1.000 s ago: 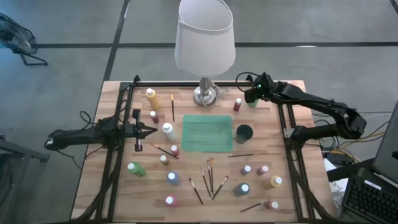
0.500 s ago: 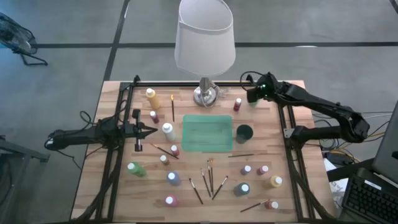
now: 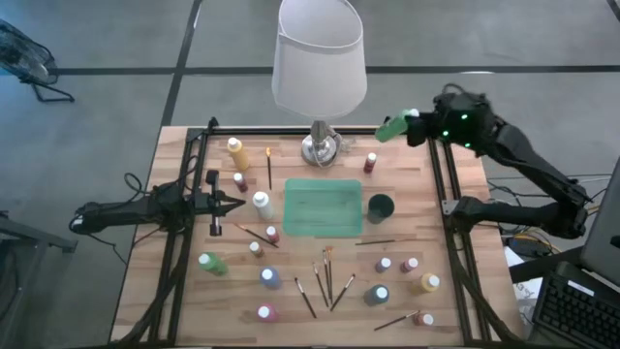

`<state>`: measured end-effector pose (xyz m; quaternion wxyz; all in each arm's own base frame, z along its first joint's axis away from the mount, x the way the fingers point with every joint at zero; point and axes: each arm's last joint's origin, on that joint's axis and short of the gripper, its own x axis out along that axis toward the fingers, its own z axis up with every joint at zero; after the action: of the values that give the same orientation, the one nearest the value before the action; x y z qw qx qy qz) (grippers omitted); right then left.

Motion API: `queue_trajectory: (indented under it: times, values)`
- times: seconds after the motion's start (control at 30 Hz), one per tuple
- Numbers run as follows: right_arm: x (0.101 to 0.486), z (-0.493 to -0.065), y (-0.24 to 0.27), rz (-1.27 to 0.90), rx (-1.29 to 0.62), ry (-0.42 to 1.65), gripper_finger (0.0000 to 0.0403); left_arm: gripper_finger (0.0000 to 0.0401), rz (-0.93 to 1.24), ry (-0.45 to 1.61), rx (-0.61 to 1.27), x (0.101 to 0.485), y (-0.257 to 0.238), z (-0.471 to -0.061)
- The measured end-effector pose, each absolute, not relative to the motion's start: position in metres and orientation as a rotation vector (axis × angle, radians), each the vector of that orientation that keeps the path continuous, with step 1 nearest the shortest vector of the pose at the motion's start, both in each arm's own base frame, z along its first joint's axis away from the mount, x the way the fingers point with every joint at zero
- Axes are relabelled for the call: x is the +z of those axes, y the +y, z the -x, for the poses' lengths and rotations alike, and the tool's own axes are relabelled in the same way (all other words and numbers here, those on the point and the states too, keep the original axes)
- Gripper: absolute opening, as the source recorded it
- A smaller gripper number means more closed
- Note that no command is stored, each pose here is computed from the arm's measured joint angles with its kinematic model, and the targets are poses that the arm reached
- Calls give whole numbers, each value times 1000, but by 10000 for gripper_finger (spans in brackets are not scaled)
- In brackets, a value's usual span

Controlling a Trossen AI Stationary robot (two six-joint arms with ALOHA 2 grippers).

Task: Pick & Place Paint Supplies
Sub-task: Put the green paint bottle into the green bin

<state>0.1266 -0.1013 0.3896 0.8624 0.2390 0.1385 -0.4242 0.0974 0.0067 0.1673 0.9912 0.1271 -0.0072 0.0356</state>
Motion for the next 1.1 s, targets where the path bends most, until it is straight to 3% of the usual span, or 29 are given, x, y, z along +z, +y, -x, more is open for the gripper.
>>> queue_trajectory:
  times: [0.2,0.47,1.1]
  values:
    - [420,-134,-83,-479,-729,311,110,16,-255,-14,71,167,7,-97]
    - [412,-186,-55,-447,-539,438,110,16,-255,-14,71,167,7,-97]
    - [354,-272,-36,-330,-613,672,118,16,-255,-14,71,167,7,-97]
